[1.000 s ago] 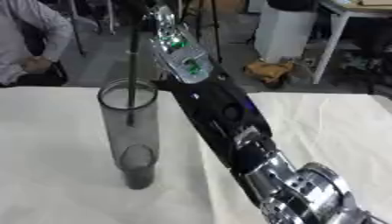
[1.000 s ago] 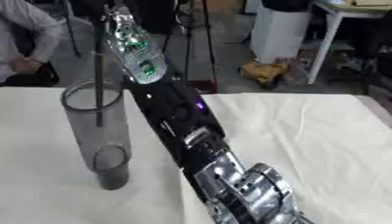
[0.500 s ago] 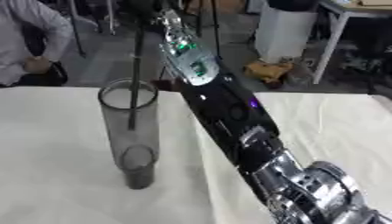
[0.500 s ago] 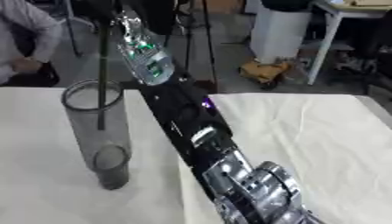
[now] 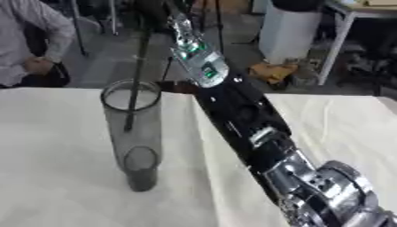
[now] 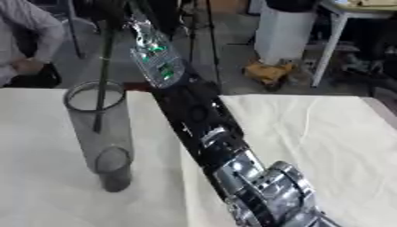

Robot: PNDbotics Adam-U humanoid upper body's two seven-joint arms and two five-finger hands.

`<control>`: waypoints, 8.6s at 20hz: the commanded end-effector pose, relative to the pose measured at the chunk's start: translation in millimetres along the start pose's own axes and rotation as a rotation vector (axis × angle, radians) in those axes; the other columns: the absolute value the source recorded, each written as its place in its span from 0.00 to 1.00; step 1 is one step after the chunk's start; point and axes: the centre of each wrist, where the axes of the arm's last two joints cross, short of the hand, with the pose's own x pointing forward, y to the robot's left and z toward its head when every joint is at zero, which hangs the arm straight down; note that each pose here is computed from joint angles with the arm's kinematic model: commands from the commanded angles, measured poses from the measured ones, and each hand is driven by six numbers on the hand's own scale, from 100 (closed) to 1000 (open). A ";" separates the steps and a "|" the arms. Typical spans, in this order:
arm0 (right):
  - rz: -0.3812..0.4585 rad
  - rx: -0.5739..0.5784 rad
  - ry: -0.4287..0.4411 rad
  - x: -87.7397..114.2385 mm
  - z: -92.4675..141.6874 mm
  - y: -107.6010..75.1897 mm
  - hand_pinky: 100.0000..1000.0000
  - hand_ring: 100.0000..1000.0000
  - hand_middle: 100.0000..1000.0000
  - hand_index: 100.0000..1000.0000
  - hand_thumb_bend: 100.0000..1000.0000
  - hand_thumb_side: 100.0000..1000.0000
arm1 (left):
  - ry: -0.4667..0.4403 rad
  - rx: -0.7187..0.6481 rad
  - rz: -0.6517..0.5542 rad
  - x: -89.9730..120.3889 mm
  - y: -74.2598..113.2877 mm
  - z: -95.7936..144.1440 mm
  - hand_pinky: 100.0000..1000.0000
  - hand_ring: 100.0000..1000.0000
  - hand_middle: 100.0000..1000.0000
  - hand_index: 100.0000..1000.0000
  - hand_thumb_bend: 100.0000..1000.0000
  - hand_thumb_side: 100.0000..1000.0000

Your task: Arrange flowers into the vase.

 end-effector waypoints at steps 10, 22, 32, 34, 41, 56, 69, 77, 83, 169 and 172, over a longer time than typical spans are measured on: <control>0.205 0.043 -0.084 5.5 -5.2 -18.6 0.51 0.82 0.14 0.46 0.00 0.64 | -0.023 -0.006 0.013 5.5 -1.1 -4.7 0.49 0.56 0.85 0.90 0.00 1.00; 0.197 0.055 -0.115 0.5 -3.3 -18.3 0.53 0.82 0.13 0.46 0.00 0.72 | -0.023 -0.006 0.016 5.6 -1.7 -4.7 0.49 0.56 0.85 0.90 0.00 1.00; 0.061 0.016 -0.160 10.7 -1.7 -7.5 0.54 0.82 0.14 0.45 0.00 0.74 | -0.022 -0.007 0.021 5.6 -2.3 -4.6 0.49 0.56 0.85 0.90 0.00 1.00; 0.090 0.015 -0.186 7.8 -0.9 -8.4 0.55 0.82 0.14 0.45 0.00 0.76 | -0.022 -0.007 0.020 5.6 -2.2 -4.6 0.49 0.56 0.85 0.90 0.00 1.00; 0.138 0.027 -0.237 -3.5 1.5 -7.6 0.56 0.82 0.15 0.45 0.00 0.78 | -0.020 -0.006 0.022 5.6 -2.7 -4.7 0.49 0.56 0.85 0.90 0.00 1.00; 0.165 0.073 -0.327 -10.6 6.5 -2.2 0.55 0.80 0.16 0.45 0.00 0.80 | -0.021 -0.003 0.025 5.8 -3.3 -5.2 0.49 0.56 0.85 0.90 0.00 1.00; 0.197 0.121 -0.360 -13.1 10.2 2.7 0.56 0.80 0.16 0.47 0.00 0.85 | -0.015 -0.002 0.026 5.6 -3.3 -4.2 0.49 0.56 0.85 0.90 0.00 1.00; 0.217 0.132 -0.374 -20.5 12.6 4.3 0.56 0.80 0.16 0.48 0.00 0.86 | -0.014 -0.002 0.026 5.5 -3.3 -4.1 0.49 0.56 0.85 0.90 0.00 1.00; 0.249 0.152 -0.380 -24.5 13.3 2.4 0.56 0.80 0.17 0.48 0.06 0.89 | -0.013 -0.003 0.027 5.5 -3.4 -4.0 0.49 0.56 0.85 0.90 0.00 1.00; 0.666 0.620 -0.292 -47.2 22.7 -27.4 0.91 1.00 0.75 1.00 0.62 1.00 | -0.009 -0.008 0.041 6.1 -5.4 -5.0 0.48 0.56 0.86 0.90 0.00 1.00; 0.693 0.671 -0.271 -46.7 21.5 -31.8 0.94 1.00 0.81 1.00 0.65 1.00 | -0.008 -0.007 0.040 6.0 -5.2 -4.9 0.48 0.56 0.86 0.90 0.00 1.00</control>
